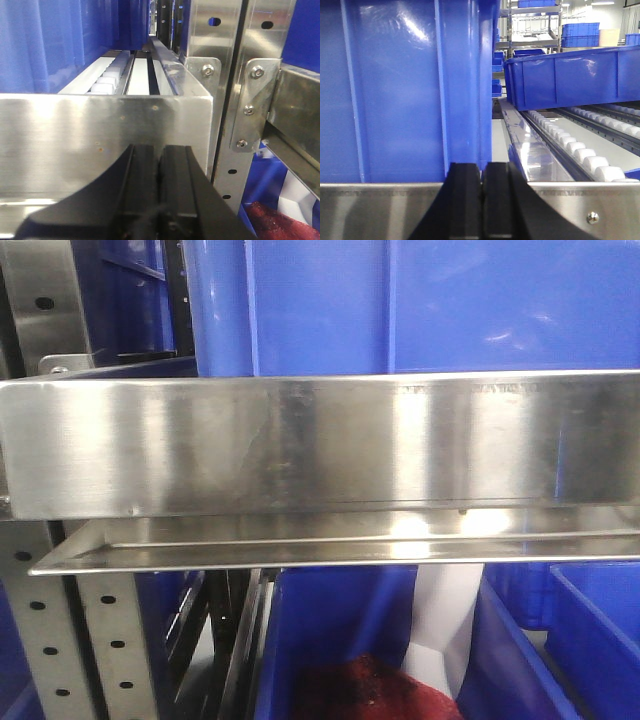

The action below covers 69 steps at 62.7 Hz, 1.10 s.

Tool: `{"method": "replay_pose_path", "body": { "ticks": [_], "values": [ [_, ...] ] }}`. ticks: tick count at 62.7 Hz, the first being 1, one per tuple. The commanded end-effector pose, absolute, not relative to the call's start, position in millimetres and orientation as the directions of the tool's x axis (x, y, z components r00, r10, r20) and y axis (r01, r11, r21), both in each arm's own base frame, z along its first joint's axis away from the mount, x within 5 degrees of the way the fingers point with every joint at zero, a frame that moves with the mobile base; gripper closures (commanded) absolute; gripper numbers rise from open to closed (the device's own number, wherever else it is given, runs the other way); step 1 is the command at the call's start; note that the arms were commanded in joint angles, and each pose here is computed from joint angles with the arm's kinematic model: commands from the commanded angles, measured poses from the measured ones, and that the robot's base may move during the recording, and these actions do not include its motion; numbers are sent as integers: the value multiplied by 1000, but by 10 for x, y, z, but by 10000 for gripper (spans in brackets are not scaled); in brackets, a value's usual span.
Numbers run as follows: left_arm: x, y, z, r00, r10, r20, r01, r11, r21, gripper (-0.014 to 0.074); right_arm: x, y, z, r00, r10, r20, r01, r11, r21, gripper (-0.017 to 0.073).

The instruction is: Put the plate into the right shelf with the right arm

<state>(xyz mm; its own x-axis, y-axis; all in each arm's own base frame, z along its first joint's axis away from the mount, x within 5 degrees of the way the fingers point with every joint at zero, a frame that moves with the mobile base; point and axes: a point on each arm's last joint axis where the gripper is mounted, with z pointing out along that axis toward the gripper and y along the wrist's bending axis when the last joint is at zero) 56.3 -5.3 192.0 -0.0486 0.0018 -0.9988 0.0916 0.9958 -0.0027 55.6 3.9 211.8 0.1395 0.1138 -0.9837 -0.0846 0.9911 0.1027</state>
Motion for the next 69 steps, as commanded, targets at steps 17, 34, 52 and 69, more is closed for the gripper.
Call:
{"method": "replay_pose_path", "body": {
  "ticks": [17,34,52,69],
  "values": [
    [563,-54,1974,33,-13,-999,94,995,-10,640,547,35,2100,113,100,-988,-75,993,92,503],
    [563,-54,1974,33,-13,-999,94,995,-10,640,547,35,2100,112,113,-987,-76,992,105,503],
    [563,-54,1974,33,-13,-999,94,995,-10,640,548,34,2100,110,136,-985,-77,989,128,503],
    [563,-54,1974,33,-13,-999,94,995,-10,640,548,34,2099,110,132,-985,-77,989,124,503]
  ]
}}
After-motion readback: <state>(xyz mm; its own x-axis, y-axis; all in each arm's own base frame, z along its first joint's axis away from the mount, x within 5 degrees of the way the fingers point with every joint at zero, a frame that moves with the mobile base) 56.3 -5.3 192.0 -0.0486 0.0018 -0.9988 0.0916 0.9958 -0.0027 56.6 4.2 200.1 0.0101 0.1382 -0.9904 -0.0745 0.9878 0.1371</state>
